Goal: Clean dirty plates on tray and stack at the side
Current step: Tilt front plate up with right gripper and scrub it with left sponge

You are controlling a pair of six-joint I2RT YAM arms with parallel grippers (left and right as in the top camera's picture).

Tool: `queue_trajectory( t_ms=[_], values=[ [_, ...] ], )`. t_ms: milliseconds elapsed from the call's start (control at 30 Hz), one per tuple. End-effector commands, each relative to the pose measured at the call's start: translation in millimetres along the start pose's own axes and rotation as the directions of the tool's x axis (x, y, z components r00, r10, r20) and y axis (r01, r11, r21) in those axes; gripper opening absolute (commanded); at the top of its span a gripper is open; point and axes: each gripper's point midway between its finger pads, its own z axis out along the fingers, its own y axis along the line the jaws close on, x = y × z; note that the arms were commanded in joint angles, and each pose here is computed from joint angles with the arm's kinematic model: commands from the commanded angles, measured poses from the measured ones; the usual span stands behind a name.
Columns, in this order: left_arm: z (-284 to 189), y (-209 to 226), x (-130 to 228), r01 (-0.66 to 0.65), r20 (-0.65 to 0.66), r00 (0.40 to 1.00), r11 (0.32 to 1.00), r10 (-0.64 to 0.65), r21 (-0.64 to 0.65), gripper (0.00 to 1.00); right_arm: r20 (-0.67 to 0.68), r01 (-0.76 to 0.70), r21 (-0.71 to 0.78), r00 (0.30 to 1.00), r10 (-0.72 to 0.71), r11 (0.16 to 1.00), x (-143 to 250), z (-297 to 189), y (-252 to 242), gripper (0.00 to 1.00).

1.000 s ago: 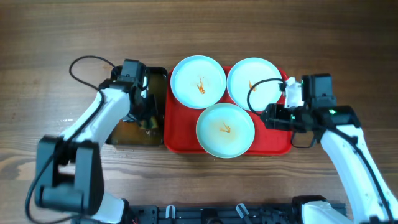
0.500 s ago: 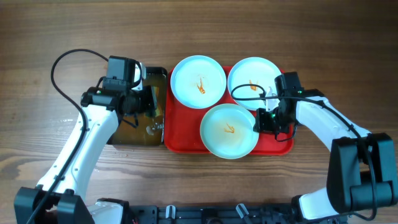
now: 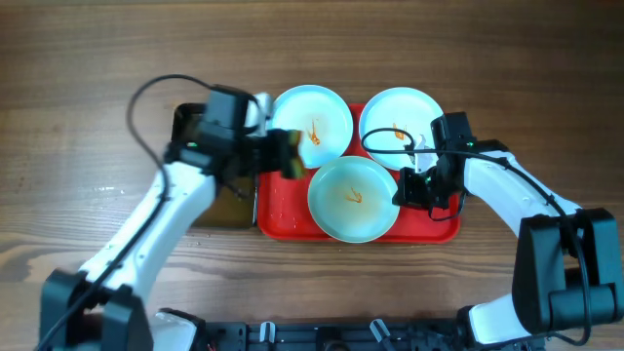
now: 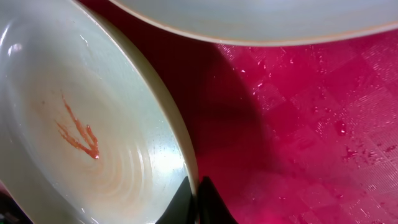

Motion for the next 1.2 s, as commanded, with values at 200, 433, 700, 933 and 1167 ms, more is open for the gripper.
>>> queue_trajectory(
  t_ms=[200,433,700,933,1167],
  values=[
    [105,-81,59,0.135,-0.169,0.979,0.982,-0.113,0.129,0.04,-0.012,-0.003,-0.03,1.0,0.002,1.0,2,2,6,0.05],
    [142,-58,89,0.188,-0.223,0.958,0.982,-0.18,0.011,0.04,-0.012,-0.002,-0.03,1.0,0.002,1.0,2,2,6,0.04],
    [115,14,76,0.103,-0.195,0.97,0.971,-0.147,-0.217,0.04,-0.012,-0.004,-0.014,1.0,0.003,1.0,2,2,3,0.04],
    [63,0,64,-0.083,-0.191,0.98,0.982,0.051,-0.167,0.04,-0.012,-0.004,-0.015,1.0,0.004,1.0,2,2,4,0.27],
    [-10,10,16,-0.032,0.024,0.999,0.976,0.038,-0.213,0.04,-0.003,0.004,-0.017,1.0,-0.004,1.0,-1,2,4,0.42]
  ],
)
